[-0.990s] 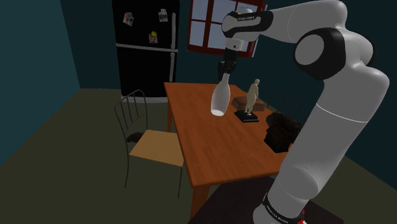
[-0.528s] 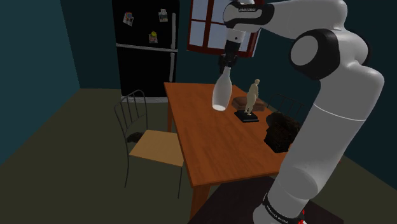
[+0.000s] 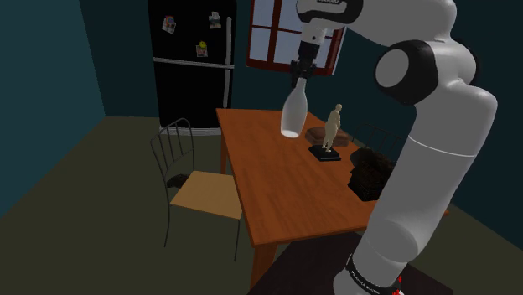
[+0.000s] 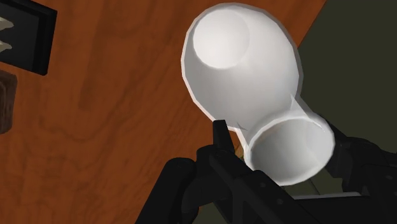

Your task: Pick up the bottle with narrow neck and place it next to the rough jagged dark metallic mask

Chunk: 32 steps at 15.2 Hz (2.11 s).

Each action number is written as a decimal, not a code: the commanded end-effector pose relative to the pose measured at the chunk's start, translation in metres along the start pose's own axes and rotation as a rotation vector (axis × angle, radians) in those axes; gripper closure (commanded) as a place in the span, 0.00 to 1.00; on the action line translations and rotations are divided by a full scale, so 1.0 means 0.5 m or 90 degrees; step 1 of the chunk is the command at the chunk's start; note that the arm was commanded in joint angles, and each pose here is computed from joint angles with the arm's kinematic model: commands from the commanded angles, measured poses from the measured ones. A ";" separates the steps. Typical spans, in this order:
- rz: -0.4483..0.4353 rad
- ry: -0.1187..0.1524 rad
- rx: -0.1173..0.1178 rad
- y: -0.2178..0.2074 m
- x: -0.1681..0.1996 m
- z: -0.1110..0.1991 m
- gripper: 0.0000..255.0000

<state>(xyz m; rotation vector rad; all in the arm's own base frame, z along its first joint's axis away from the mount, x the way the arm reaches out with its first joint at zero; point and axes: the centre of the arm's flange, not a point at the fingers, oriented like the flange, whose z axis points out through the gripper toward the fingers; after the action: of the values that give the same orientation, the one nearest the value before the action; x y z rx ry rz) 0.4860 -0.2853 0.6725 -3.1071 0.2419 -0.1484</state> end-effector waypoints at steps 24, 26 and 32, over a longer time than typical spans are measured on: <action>0.000 0.000 0.000 0.076 -0.180 -0.197 1.00; 0.000 0.000 0.000 0.095 -0.229 -0.202 1.00; 0.000 0.000 0.000 0.155 -0.375 -0.218 1.00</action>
<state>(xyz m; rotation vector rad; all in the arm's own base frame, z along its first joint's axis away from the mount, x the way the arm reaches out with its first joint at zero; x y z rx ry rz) 0.2918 -0.3319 0.7629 -3.1067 0.2440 -0.1490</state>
